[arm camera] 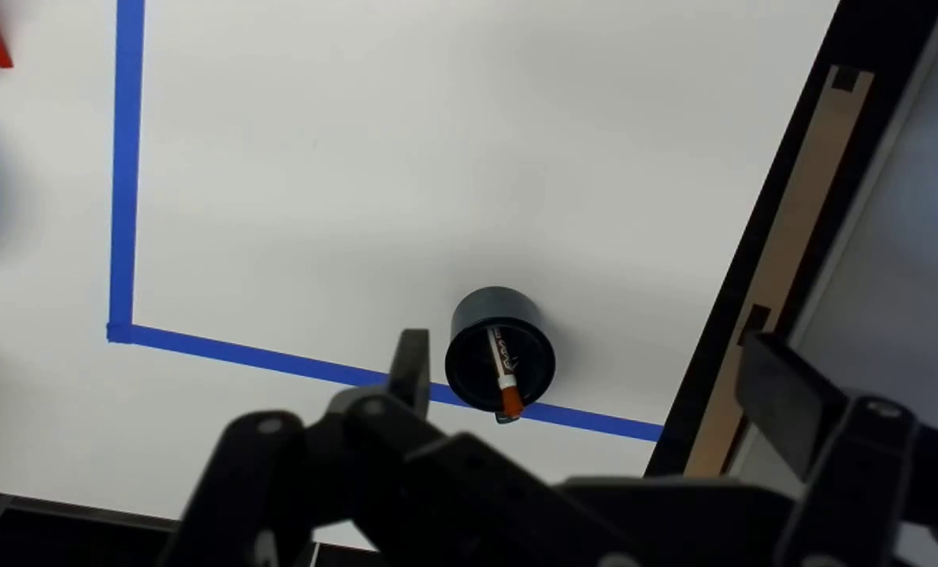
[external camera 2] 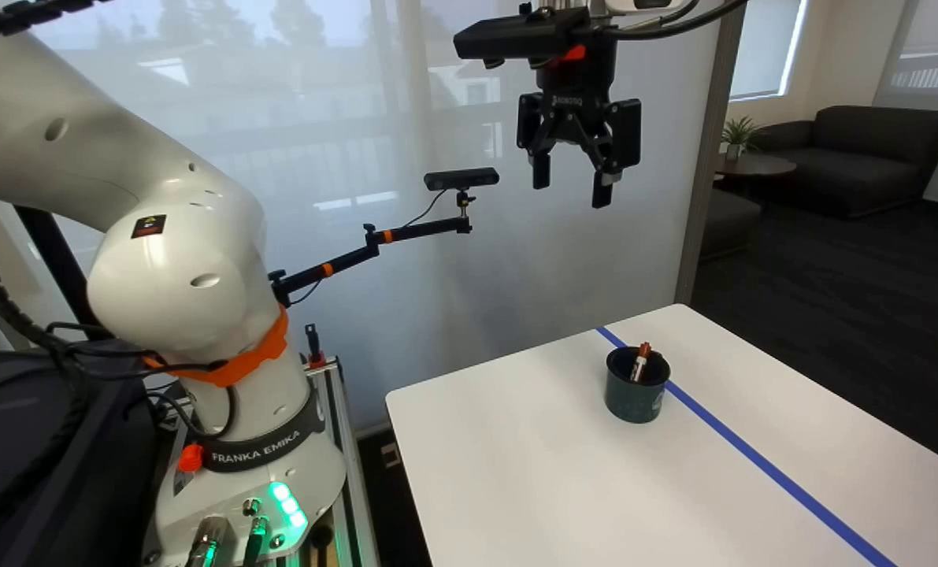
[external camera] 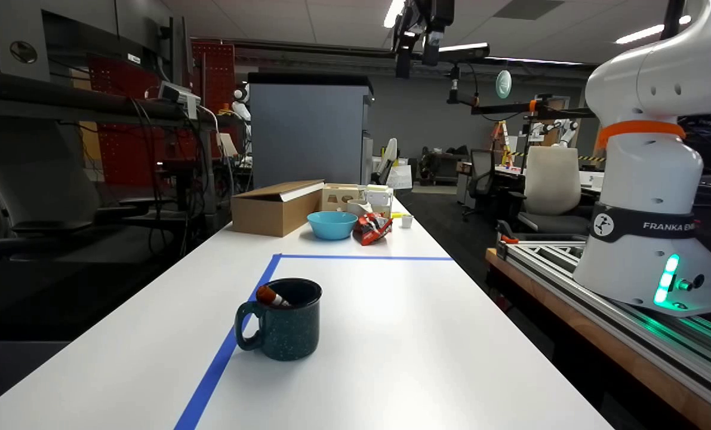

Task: Take the red marker out of the mug and put it on the tabletop.

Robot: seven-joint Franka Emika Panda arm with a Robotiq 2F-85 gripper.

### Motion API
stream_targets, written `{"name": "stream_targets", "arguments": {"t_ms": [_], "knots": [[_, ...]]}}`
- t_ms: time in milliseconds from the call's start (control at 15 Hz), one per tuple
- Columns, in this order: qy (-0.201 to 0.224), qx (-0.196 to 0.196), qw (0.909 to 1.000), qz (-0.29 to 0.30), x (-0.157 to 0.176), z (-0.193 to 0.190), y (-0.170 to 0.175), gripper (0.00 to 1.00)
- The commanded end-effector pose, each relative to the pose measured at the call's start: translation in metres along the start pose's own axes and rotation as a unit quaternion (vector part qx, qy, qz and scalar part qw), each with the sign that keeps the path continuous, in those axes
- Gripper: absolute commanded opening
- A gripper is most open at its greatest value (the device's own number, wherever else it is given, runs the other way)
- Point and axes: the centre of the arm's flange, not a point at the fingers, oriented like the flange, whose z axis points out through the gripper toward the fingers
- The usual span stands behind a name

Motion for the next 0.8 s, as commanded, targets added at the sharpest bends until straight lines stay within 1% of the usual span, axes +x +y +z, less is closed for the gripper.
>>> {"name": "stream_targets", "arguments": {"t_ms": [0,200,400,600,733], "knots": [[0.000,0.000,1.0000,0.000,0.000,0.000,0.000,1.00],[0.000,0.000,1.0000,0.000,0.000,0.000,0.000,1.00],[0.018,-0.002,0.9998,-0.004,0.015,0.021,0.019,1.00],[0.032,-0.009,0.9980,-0.053,0.041,0.051,0.043,1.00],[0.043,-0.004,0.9944,-0.097,0.061,0.076,0.056,1.00]]}}
